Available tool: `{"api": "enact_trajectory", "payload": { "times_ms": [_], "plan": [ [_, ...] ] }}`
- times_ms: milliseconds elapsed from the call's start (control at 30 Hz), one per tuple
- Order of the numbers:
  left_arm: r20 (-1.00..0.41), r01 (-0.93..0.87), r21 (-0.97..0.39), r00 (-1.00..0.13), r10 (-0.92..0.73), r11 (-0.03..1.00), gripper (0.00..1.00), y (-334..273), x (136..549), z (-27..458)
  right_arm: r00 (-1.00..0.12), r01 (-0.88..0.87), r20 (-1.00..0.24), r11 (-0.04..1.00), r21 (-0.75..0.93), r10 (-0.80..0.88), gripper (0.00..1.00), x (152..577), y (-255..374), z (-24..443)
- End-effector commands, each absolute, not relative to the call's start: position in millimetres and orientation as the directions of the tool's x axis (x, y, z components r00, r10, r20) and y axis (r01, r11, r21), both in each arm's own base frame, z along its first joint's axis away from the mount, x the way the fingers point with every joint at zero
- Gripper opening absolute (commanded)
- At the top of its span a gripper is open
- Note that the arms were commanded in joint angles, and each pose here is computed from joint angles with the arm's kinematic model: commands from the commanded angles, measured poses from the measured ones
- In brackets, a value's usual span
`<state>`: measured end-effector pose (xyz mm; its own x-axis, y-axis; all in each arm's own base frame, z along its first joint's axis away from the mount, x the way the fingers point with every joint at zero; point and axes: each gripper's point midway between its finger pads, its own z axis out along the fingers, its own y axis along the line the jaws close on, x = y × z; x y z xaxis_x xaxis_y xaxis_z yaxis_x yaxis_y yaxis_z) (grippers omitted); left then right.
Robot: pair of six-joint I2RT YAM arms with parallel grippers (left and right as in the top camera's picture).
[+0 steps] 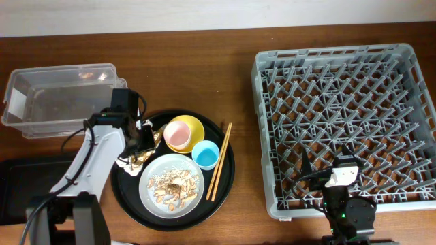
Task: Sort waste into correct bins and load items into the dishwasher rack
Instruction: 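Grasp the gold snack wrapper with the left gripper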
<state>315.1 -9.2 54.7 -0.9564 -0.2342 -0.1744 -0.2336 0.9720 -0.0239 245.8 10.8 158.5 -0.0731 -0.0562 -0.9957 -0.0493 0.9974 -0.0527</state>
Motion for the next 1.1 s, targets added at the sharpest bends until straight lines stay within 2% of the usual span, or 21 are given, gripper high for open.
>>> {"api": "enact_trajectory", "payload": {
  "times_ms": [0,133,467,1067],
  "plan": [
    [-0.189,-0.144,-0.071,-0.97,-0.155,0.987,0.48,-20,314,50,-0.076,-0.047,-0.996,0.998,-0.052,-0.055,0.98,246,11,156],
    [-0.219,-0.103,-0.063,-0.969,-0.115,0.993,0.55,-20,320,50,-0.076,-0.047,-0.996,0.998,-0.052,-0.055,0.98,246,11,156],
    [-0.265,-0.042,-0.041,-0.963,-0.051,0.998,0.55,-18,331,53,-0.076,-0.047,-0.996,0.998,-0.052,-0.055,0.98,246,11,156],
    [-0.293,-0.04,-0.04,-0.955,-0.05,0.998,0.54,-18,333,36,-0.076,-0.047,-0.996,0.998,-0.052,-0.055,0.99,246,11,156]
  ]
}}
